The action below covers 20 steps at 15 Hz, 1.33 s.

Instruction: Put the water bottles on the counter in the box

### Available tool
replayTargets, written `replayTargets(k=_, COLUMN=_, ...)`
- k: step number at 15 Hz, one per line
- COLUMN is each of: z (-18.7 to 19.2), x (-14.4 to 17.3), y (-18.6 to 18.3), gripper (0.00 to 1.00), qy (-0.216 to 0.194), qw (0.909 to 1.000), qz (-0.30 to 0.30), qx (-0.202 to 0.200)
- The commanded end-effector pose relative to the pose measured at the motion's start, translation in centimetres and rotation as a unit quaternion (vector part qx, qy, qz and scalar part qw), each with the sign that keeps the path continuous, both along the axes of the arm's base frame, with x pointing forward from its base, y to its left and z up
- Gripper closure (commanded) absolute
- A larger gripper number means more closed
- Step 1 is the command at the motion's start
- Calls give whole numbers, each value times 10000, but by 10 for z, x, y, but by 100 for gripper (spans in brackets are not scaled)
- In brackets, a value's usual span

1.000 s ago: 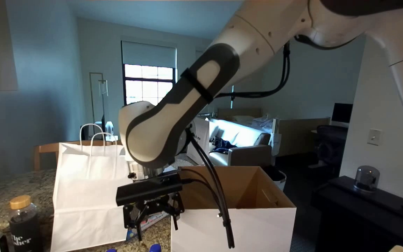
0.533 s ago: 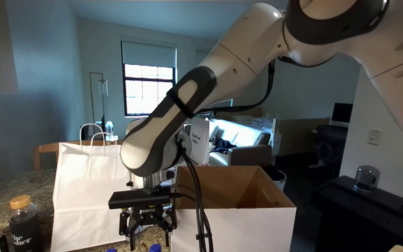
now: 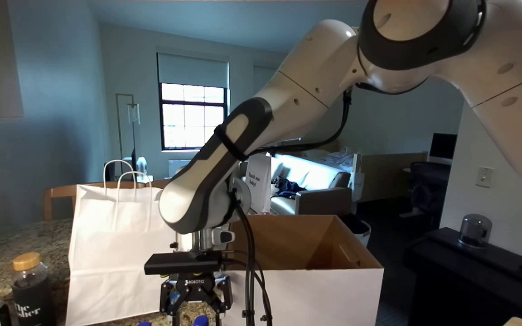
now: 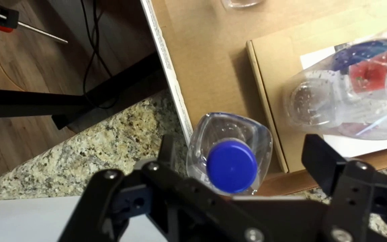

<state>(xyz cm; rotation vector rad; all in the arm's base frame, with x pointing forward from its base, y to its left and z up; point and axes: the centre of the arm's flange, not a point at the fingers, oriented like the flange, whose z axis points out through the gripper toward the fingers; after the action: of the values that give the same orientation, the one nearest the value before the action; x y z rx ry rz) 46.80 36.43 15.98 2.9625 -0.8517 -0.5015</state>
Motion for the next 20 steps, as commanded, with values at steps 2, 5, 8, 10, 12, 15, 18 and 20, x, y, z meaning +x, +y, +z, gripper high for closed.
replayTargets(k=2, z=-5, x=-2, y=-3, gripper=40, qy=135, qw=9998, qz=-122, qx=74)
replayTargets(k=5, z=-6, x=-2, y=-6, gripper=60, qy=162, qw=9998, qz=-150, qx=29)
replayTargets(k=8, z=-6, x=-1, y=-7, gripper=79, qy=157, qw=9997, qz=-165, qx=1)
replayTargets(k=10, z=-4, x=0, y=-6, gripper=84, qy=137, qw=9998, qz=-156, qx=8)
replayTargets(k=12, z=-2, x=0, y=-4, gripper=84, qy=127, qw=9998, qz=-128, qx=22)
replayTargets(k=15, z=14, x=-4, y=-4, gripper=86, qy=73, qw=9999, qz=-93, qx=94)
replayTargets(k=18, z=50, x=-11, y=-12, gripper=83, qy=87, qw=9997, qz=-29, qx=218)
replayTargets(k=20, z=81, x=-15, y=-17, gripper=83, qy=67, qw=9995, qz=4, qx=294)
